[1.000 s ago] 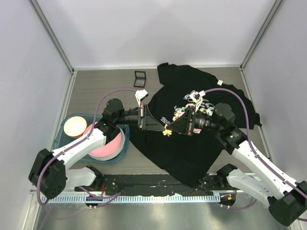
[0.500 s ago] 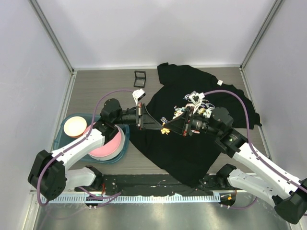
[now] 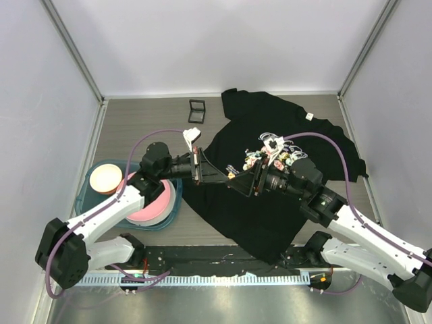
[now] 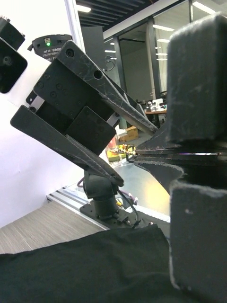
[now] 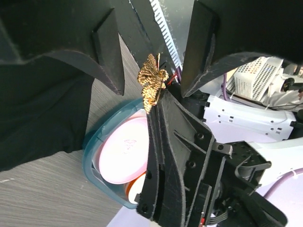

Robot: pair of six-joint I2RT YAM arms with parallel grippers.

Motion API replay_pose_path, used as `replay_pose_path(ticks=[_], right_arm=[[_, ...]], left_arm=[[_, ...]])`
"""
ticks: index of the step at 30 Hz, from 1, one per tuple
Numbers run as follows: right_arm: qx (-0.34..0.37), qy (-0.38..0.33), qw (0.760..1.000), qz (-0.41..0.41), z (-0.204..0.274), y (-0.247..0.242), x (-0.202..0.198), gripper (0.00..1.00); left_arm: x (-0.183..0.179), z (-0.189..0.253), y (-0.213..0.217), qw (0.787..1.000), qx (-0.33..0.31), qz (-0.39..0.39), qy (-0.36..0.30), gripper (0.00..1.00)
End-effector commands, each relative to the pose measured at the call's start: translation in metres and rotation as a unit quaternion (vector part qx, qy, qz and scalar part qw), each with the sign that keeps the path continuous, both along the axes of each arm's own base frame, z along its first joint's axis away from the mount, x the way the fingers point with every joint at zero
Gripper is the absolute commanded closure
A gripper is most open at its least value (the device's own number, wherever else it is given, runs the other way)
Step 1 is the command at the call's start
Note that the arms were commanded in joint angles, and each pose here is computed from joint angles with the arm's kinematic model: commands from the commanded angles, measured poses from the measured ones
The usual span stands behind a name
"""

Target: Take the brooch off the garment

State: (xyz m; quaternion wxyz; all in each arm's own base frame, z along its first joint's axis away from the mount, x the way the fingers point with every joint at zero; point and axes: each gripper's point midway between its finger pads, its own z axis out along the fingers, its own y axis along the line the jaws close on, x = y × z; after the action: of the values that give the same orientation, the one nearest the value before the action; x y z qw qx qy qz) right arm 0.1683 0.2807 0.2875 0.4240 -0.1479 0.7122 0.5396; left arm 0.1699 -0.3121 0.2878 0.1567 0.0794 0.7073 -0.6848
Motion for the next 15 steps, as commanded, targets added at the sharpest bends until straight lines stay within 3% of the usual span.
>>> replay_pose_path(ticks=[1, 3, 4, 6, 7, 10, 11, 12, 14, 15], right_arm=[[0.001, 0.000, 0.998, -0.059, 0.013, -0.017, 0.008, 0.40], [-0.016, 0.013, 0.995, -0.094, 0.010, -0.028, 0.015, 0.37], [-0.023, 0.014, 0.991, -0.131, 0.009, -0.037, 0.024, 0.36], [-0.048, 0.028, 0.985, -0.163, 0.002, -0.049, 0.028, 0.34], [-0.052, 0.027, 0.980, -0.191, 0.002, -0.058, 0.035, 0.34], [-0.069, 0.035, 0.974, -0.214, -0.005, -0.066, 0.040, 0.33], [-0.085, 0.041, 0.969, -0.228, -0.013, -0.071, 0.043, 0.33], [-0.093, 0.042, 0.966, -0.237, -0.016, -0.074, 0.045, 0.34], [-0.114, 0.048, 0.960, -0.251, -0.026, -0.080, 0.048, 0.33], [-0.118, 0.048, 0.959, -0.254, -0.027, -0.082, 0.049, 0.33]], left_arm=[[0.004, 0.005, 0.003, 0.999, 0.022, 0.018, -0.044, 1.00], [0.011, 0.006, 0.005, 0.996, 0.046, 0.036, -0.065, 1.00], [0.012, -0.010, 0.009, 0.994, 0.086, 0.043, -0.045, 1.00], [0.029, -0.011, 0.014, 0.985, 0.126, 0.075, -0.095, 1.00], [0.031, -0.025, 0.020, 0.979, 0.169, 0.084, -0.076, 1.00], [0.063, -0.038, 0.035, 0.947, 0.267, 0.132, -0.119, 1.00], [0.076, -0.043, 0.041, 0.935, 0.295, 0.152, -0.128, 1.00], [0.100, -0.036, 0.052, 0.908, 0.331, 0.199, -0.164, 1.00], [0.126, -0.057, 0.065, 0.872, 0.402, 0.227, -0.163, 1.00], [0.150, -0.050, 0.079, 0.836, 0.438, 0.269, -0.194, 1.00]])
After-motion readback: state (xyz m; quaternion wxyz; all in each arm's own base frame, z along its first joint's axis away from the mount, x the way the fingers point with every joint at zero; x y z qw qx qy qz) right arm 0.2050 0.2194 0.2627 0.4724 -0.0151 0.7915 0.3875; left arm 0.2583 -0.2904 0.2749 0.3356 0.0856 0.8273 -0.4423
